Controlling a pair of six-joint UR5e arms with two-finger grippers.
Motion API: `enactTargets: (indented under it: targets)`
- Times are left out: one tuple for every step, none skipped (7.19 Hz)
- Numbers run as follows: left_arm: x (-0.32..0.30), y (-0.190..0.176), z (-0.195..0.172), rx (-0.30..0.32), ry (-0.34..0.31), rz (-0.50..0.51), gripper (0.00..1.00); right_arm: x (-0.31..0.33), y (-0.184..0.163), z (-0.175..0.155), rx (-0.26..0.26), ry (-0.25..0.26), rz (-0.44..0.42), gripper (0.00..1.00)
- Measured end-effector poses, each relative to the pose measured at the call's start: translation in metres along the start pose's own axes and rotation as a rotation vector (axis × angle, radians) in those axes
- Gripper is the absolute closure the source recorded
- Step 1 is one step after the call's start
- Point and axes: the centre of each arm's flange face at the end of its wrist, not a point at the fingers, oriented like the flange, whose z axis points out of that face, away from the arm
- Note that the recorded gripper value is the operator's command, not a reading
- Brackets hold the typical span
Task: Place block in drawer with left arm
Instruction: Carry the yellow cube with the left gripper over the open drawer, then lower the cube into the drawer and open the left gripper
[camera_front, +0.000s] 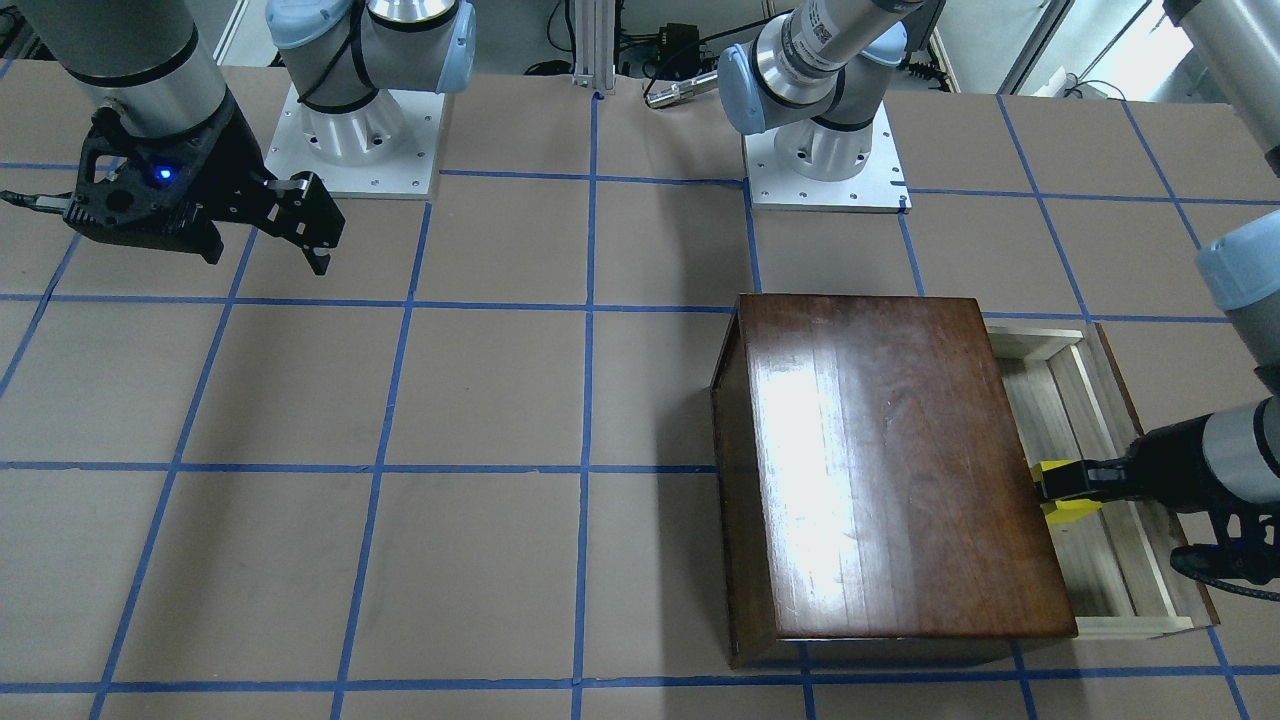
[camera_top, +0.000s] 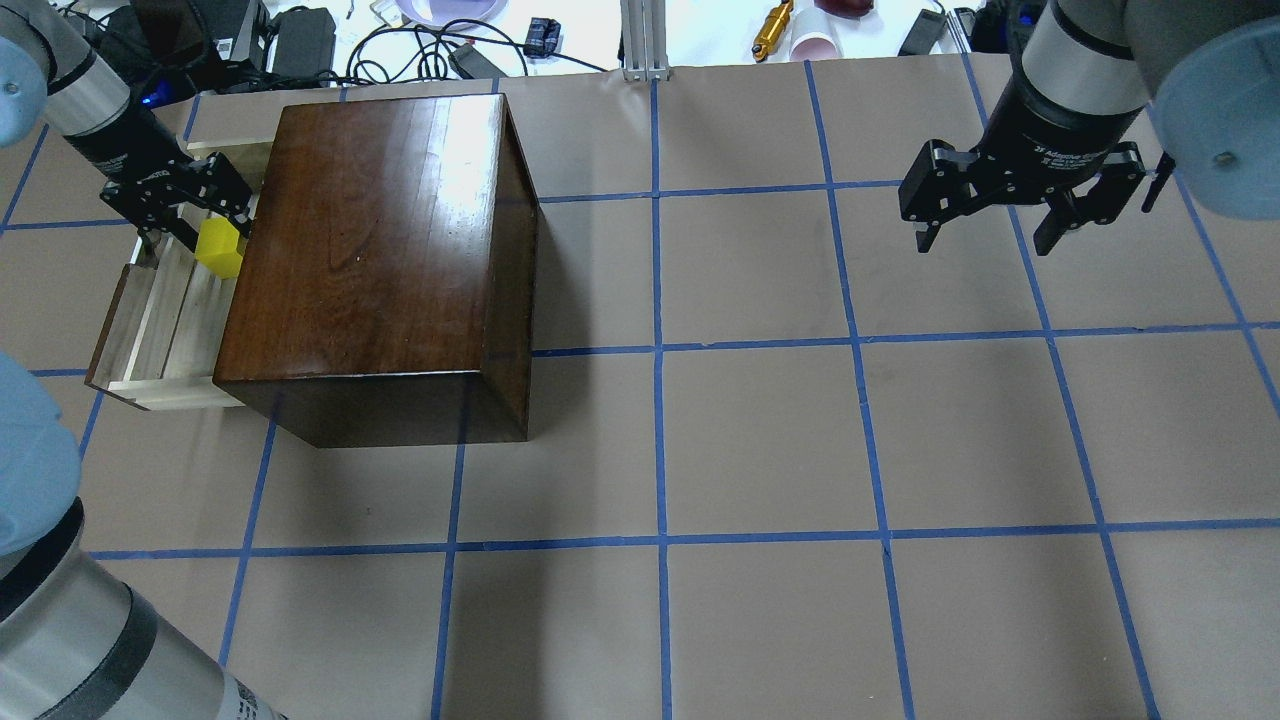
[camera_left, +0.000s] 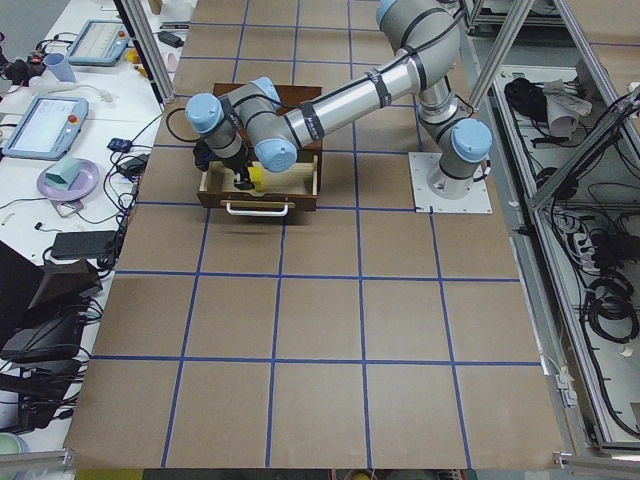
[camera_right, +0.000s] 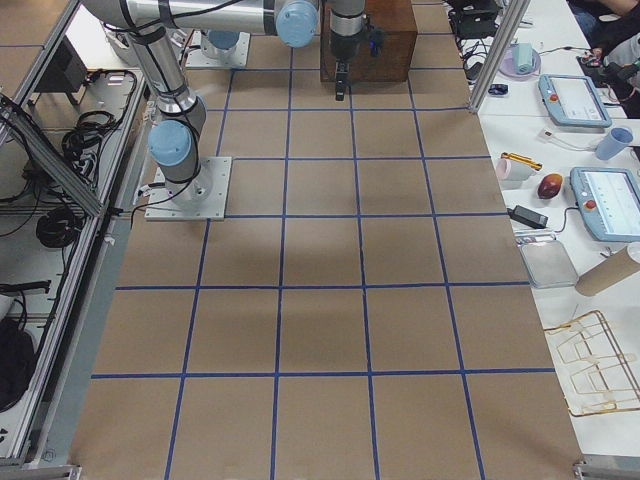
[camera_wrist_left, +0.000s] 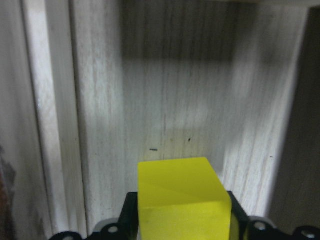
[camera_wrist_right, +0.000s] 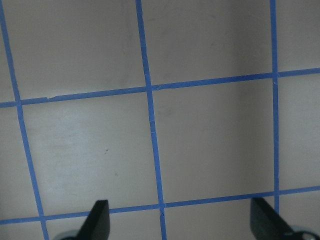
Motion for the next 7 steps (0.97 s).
enactTargets:
  targets:
    - [0.002, 0.003, -0.010, 0.013, -0.009, -0.002, 0.00, 0.000, 0.000, 0.000, 0.000, 0.000, 0.000, 0.00]
    - [0.006, 0.007, -0.024, 0.032, -0.021, -0.001, 0.00, 0.000, 0.000, 0.000, 0.000, 0.000, 0.000, 0.00]
    - [0.014, 0.012, -0.041, 0.054, -0.034, 0.005, 0.00, 0.000, 0.000, 0.000, 0.000, 0.000, 0.000, 0.00]
    - [0.022, 0.019, -0.058, 0.072, -0.048, 0.008, 0.00, 0.000, 0.000, 0.000, 0.000, 0.000, 0.000, 0.00]
    - [0.032, 0.030, -0.079, 0.092, -0.078, -0.002, 0.00, 0.000, 0.000, 0.000, 0.000, 0.000, 0.000, 0.00]
    - [0.049, 0.044, -0.098, 0.104, -0.111, -0.009, 0.00, 0.000, 0.000, 0.000, 0.000, 0.000, 0.000, 0.00]
    - [0.075, 0.058, -0.114, 0.105, -0.129, -0.002, 0.00, 0.000, 0.000, 0.000, 0.000, 0.000, 0.000, 0.00]
